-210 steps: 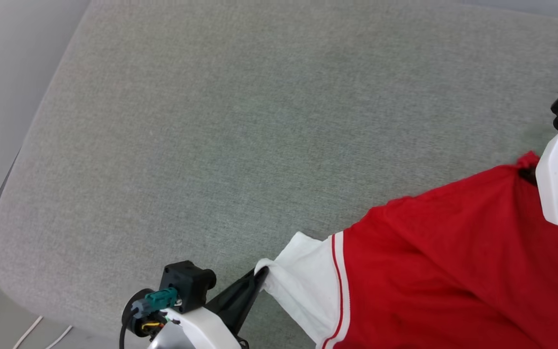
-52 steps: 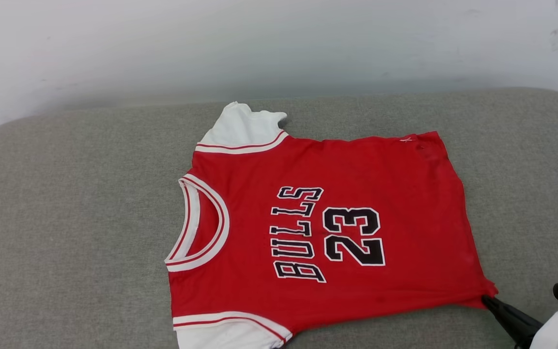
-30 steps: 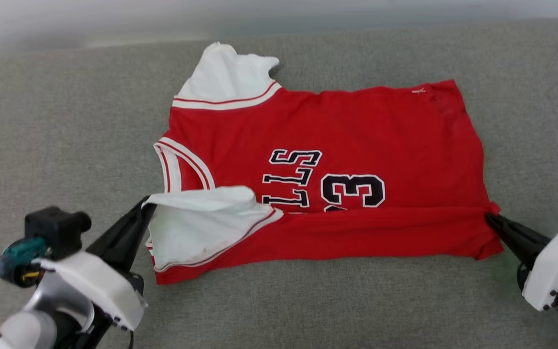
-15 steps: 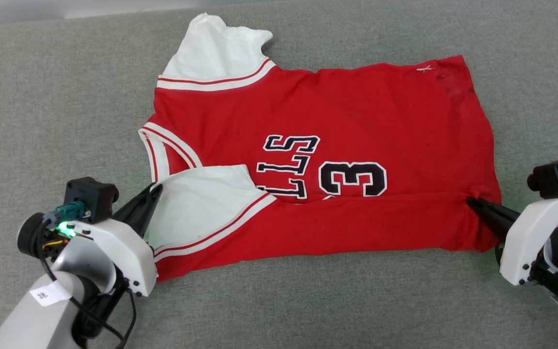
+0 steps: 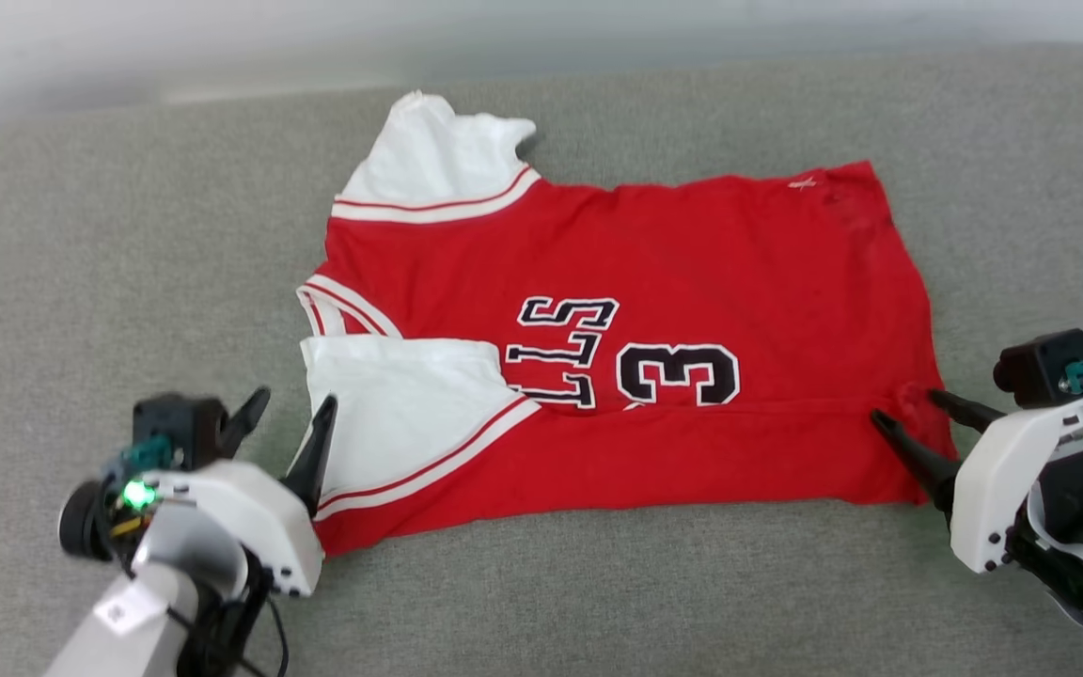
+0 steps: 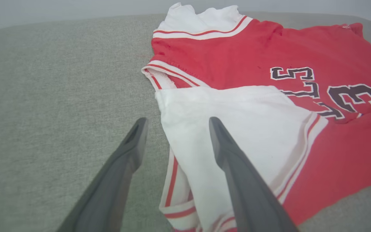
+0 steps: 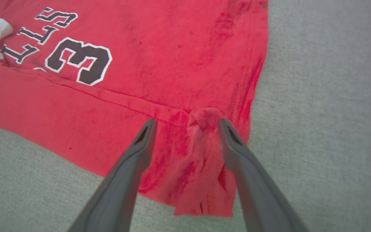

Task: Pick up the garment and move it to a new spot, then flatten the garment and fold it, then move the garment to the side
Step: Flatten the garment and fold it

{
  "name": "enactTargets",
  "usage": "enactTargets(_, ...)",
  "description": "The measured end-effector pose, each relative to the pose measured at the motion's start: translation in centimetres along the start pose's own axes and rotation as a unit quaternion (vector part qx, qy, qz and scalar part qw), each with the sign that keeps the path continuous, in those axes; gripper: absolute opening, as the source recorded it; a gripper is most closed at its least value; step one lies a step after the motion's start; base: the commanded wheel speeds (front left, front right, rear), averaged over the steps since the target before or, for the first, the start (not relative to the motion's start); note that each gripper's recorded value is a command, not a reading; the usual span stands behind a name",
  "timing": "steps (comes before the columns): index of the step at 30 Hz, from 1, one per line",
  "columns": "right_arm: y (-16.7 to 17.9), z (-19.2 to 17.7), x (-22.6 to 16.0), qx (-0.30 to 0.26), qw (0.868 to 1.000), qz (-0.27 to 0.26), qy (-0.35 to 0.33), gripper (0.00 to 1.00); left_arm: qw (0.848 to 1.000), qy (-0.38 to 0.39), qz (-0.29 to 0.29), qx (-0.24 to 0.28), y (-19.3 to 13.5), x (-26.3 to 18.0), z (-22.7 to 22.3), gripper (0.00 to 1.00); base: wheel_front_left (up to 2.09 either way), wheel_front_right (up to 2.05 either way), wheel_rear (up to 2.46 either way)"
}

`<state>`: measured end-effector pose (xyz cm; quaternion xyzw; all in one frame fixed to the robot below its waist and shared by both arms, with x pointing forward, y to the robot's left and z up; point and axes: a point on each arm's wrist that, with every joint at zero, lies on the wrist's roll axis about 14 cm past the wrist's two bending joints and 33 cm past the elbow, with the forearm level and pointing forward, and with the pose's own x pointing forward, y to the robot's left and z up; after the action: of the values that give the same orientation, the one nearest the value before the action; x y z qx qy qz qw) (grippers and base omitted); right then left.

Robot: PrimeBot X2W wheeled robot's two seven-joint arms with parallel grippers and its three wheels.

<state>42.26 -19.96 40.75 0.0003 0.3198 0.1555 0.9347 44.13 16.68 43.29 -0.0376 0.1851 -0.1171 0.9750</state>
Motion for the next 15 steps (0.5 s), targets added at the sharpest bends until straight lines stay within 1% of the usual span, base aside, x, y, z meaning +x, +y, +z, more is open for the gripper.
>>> enactTargets(2, -0.2, 0.3, -0.7, -0.006, 1.000, -0.009, -0.007, 1.00, 1.000, -0.012, 0.009, -0.011, 0.0, -1.0, 0.2, 1.00, 0.00, 0.00, 0.00)
enactTargets(3, -0.4, 0.3, -1.1, -0.005, 1.000, -0.014, -0.011, 1.00, 0.999, -0.027, 0.017, -0.027, 0.1, -1.4, 0.8, 1.00, 0.00, 0.00, 0.00)
enactTargets(7, -0.7, -0.4, -2.8, 0.002, 0.999, -0.034, -0.010, 1.00, 0.999, -0.034, 0.025, -0.024, -0.1, -3.5, 1.2, 1.00, 0.00, 0.00, 0.00)
enactTargets(11, -0.4, -0.8, -4.2, 0.030, 0.998, -0.043, -0.018, 1.00, 0.999, 0.000, 0.035, -0.024, -0.3, -5.6, 0.0, 1.00, 0.00, 0.00, 0.00)
enactTargets(13, -0.3, -1.2, -4.8, 0.033, 0.998, -0.049, -0.017, 1.00, 0.998, 0.017, 0.035, -0.039, -0.8, -6.3, -0.7, 1.00, 0.00, 0.00, 0.00)
enactTargets(15, -0.4, -1.6, -5.4, 0.048, 0.997, -0.059, -0.017, 1.00, 0.997, 0.036, 0.035, -0.051, -1.2, -6.7, -1.5, 1.00, 0.00, 0.00, 0.00)
